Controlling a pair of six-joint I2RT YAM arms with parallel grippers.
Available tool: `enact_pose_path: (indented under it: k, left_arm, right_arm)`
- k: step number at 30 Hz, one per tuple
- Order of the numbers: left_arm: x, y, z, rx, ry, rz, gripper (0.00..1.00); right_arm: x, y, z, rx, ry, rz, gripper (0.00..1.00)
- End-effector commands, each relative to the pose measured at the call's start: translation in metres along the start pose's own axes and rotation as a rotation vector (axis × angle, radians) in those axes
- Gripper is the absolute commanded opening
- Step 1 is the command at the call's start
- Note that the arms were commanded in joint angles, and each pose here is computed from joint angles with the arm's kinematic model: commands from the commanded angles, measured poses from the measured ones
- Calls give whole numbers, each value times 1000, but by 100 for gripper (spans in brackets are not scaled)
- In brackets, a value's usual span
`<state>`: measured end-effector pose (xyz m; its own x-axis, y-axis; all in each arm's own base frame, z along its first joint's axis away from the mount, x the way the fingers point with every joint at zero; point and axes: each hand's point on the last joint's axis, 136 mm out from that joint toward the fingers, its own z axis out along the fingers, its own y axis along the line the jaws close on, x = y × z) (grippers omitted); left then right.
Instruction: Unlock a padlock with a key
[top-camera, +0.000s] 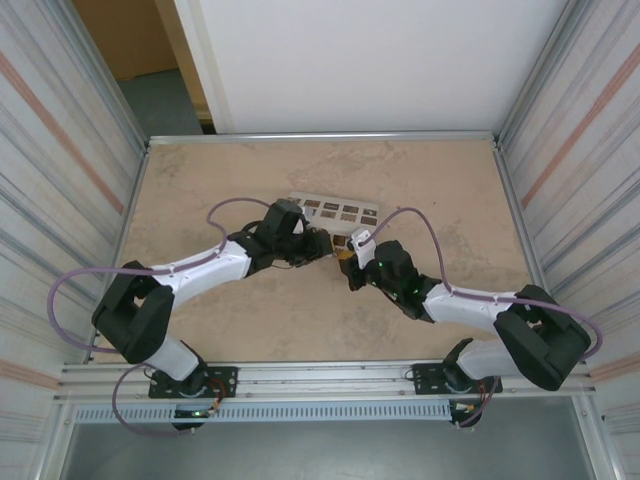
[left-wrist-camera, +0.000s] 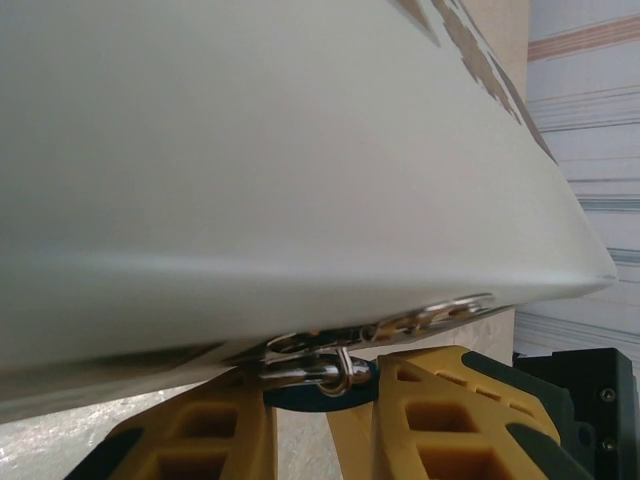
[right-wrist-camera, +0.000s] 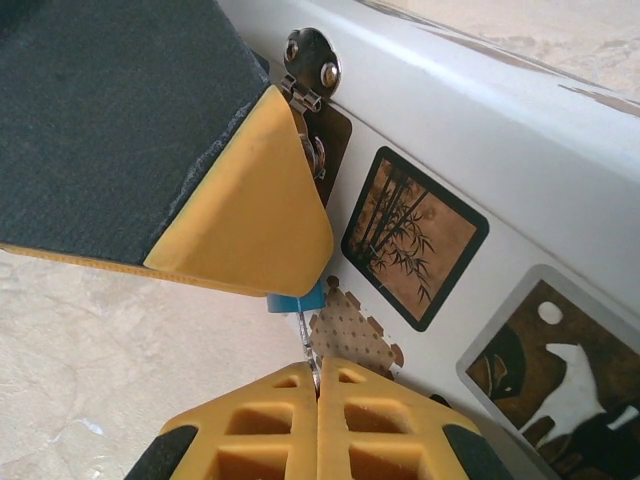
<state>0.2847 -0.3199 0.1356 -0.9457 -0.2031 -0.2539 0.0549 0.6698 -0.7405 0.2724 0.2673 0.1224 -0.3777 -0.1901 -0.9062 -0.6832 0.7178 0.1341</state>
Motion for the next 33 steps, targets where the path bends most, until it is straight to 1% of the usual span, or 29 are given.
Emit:
enact_pose_path:
  k: [1, 8, 12, 23, 33]
  left_arm:
    - [10, -38, -15, 117, 50, 53, 8]
    - [10, -41, -14, 123, 61, 53, 8]
    - [11, -40, -12, 123, 67, 54, 8]
    - [14, -33, -5, 118, 79, 61, 9]
    - [19, -25, -1, 101, 96, 68, 9]
  right_arm:
    - [-58, -6, -1, 1, -161, -33, 0]
    - [-79, 2, 2, -69, -196, -26, 0]
    - [-86, 5, 4, -119, -214, 6, 0]
    - [-75, 1, 15, -227, -165, 109, 0]
    - [-81, -9, 19, -239, -170, 133, 0]
